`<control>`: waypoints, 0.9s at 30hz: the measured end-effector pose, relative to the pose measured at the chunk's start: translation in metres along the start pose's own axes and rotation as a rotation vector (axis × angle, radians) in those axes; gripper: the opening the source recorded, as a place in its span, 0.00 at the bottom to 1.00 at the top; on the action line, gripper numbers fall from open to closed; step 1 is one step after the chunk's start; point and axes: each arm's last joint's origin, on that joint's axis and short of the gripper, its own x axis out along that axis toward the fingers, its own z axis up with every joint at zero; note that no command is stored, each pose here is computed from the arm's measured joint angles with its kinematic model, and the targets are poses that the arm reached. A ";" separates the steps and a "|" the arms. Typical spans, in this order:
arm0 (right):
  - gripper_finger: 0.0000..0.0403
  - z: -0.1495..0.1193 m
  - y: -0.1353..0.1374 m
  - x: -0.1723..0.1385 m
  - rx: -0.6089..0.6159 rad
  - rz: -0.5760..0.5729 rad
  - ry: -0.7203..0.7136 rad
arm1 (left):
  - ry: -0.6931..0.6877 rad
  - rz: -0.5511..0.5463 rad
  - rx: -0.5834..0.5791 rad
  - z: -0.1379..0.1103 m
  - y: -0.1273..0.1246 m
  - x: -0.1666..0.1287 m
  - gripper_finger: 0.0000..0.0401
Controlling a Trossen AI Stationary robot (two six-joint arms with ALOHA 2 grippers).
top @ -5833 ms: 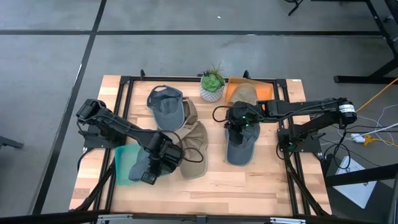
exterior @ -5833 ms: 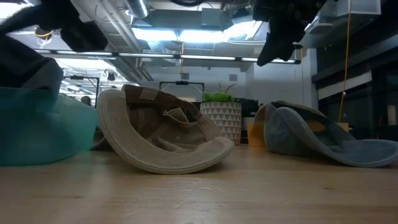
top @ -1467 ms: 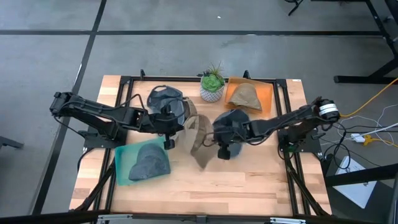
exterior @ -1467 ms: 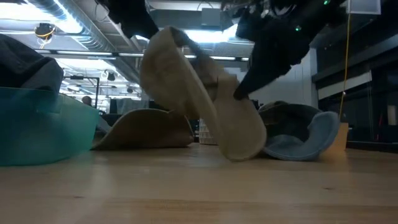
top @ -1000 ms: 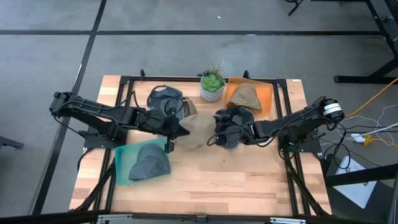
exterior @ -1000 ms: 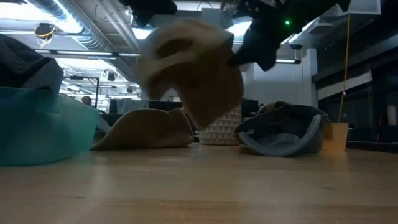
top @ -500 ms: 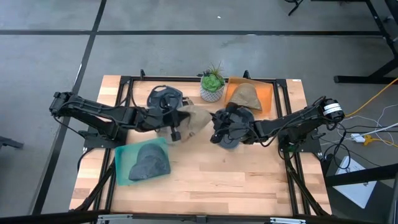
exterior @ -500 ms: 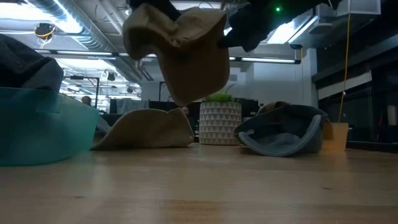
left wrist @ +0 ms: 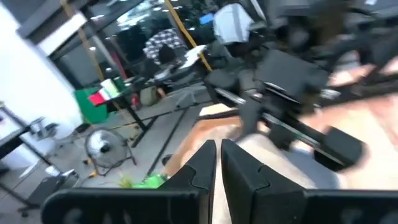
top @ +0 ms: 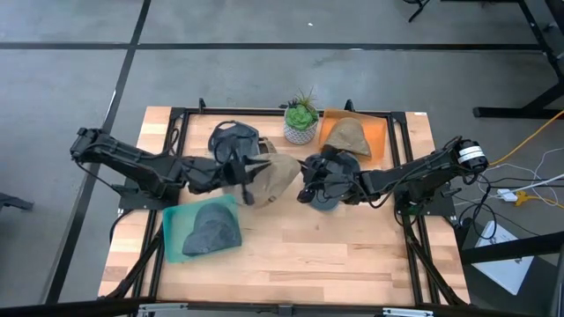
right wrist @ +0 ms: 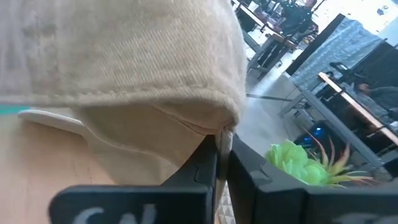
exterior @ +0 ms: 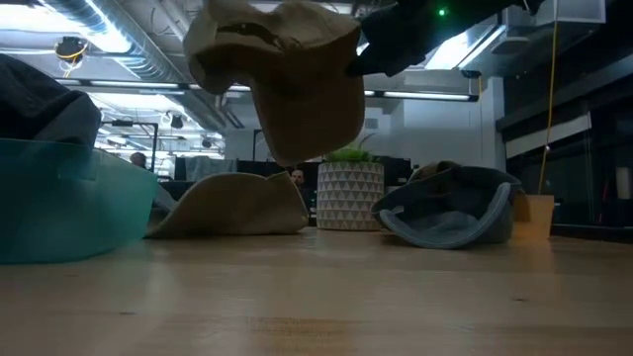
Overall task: Pick & Place hat
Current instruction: Put the bottom brown cap into the orange bin
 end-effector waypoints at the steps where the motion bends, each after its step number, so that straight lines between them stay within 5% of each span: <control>1: 0.05 0.000 0.000 0.000 -0.007 -0.008 0.005 | 0.004 -0.021 0.013 0.001 -0.002 -0.005 0.05; 8: 0.05 -0.001 -0.010 -0.009 -0.071 0.017 0.040 | 0.137 -0.178 -0.042 -0.005 -0.001 -0.040 0.05; 15: 0.06 0.000 -0.014 -0.012 -0.085 0.031 0.044 | 0.338 -0.245 -0.018 -0.018 0.005 -0.038 0.10; 27: 0.05 0.000 -0.012 -0.012 -0.053 0.085 0.029 | 0.387 -0.280 0.024 -0.019 0.014 -0.028 0.50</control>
